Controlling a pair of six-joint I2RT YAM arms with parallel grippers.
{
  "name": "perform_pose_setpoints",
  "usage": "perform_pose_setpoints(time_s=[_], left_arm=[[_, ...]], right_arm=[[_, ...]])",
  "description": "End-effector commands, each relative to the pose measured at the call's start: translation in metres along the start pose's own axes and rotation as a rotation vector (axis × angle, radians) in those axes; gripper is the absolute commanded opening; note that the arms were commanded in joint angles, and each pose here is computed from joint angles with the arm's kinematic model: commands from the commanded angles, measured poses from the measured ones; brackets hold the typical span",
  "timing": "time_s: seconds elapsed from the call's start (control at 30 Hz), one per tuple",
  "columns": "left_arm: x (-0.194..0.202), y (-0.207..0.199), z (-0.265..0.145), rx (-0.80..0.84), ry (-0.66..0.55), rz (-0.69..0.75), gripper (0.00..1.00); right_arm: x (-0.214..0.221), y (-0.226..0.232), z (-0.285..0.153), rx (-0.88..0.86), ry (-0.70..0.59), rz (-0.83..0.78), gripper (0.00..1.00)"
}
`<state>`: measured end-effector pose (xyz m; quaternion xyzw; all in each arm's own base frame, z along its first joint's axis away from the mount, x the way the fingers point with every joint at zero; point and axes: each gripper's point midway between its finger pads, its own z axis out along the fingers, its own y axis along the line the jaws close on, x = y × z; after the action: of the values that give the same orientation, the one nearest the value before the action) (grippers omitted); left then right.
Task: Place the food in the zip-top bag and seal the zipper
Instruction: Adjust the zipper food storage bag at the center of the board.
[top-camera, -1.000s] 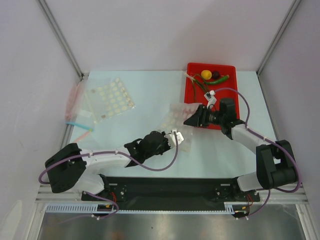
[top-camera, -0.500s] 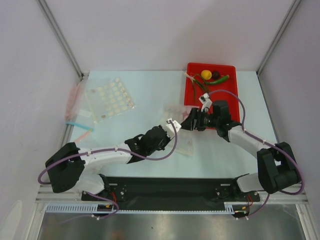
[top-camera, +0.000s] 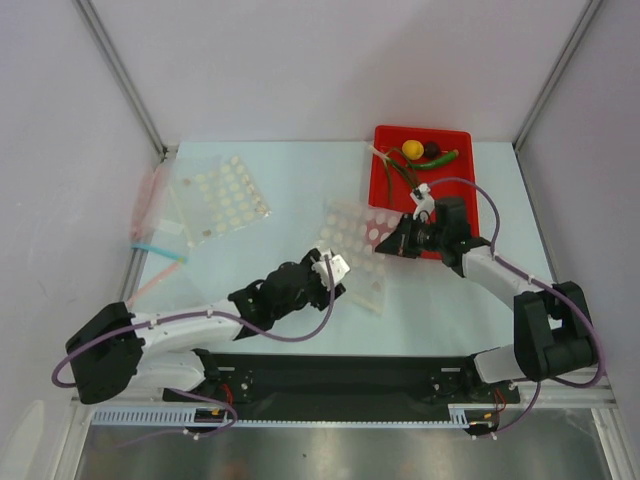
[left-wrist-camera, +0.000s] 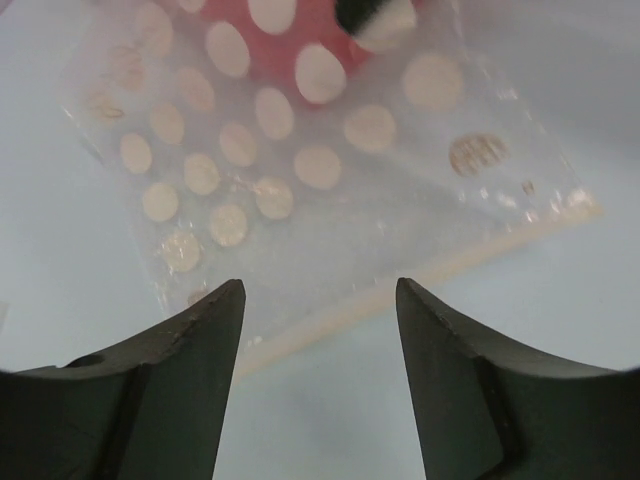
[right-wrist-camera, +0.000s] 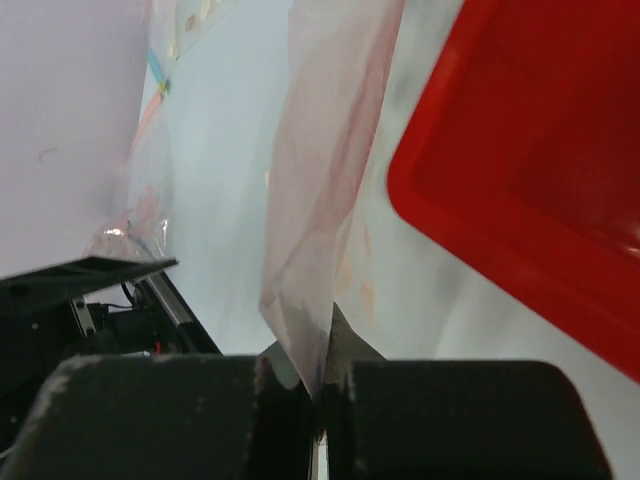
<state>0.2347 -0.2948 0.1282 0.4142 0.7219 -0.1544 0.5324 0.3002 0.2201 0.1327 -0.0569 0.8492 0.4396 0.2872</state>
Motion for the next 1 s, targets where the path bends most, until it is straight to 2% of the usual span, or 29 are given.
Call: perform_pose_setpoints(time_s=[0.0, 0.1, 0.37, 0.53, 0.8, 0.87, 0.9, 0.93, 0.97], left_arm=[[-0.013, -0.021, -0.013, 0.102, -0.143, 0.212, 0.71], [-0.016, -0.015, -0.014, 0.062, -0.145, 0.244, 0.72], [0.001, -0.007, 0.011, -0.050, -0.013, 0.419, 0.68], [0.018, -0.012, 0.033, -0.035, 0.079, 0.518, 0.64], [0.022, -0.012, 0.056, -0.058, 0.116, 0.589, 0.62], [0.033, -0.010, 0.065, -0.074, 0.161, 0.617, 0.53], [0.029, -0.010, 0.069, -0.080, 0.163, 0.621, 0.44], [0.031, -0.010, 0.071, -0.085, 0.176, 0.623, 0.22], [0.032, -0.007, 0.073, -0.099, 0.203, 0.625, 0.12]], right_arm=[[-0.013, 0.004, -0.007, -0.063, 0.000, 0.012, 0.00], [-0.017, -0.002, -0.008, -0.049, 0.004, 0.013, 0.00], [-0.021, -0.014, -0.006, -0.038, 0.007, 0.046, 0.00], [-0.021, -0.013, -0.007, -0.043, 0.007, 0.042, 0.01], [-0.018, -0.013, -0.007, -0.051, 0.015, 0.056, 0.02], [-0.018, -0.013, -0.007, -0.054, 0.016, 0.056, 0.02], [-0.018, -0.012, -0.007, -0.057, 0.017, 0.055, 0.02], [-0.018, -0.012, -0.007, -0.059, 0.018, 0.055, 0.02], [-0.018, -0.012, -0.007, -0.058, 0.016, 0.056, 0.03]])
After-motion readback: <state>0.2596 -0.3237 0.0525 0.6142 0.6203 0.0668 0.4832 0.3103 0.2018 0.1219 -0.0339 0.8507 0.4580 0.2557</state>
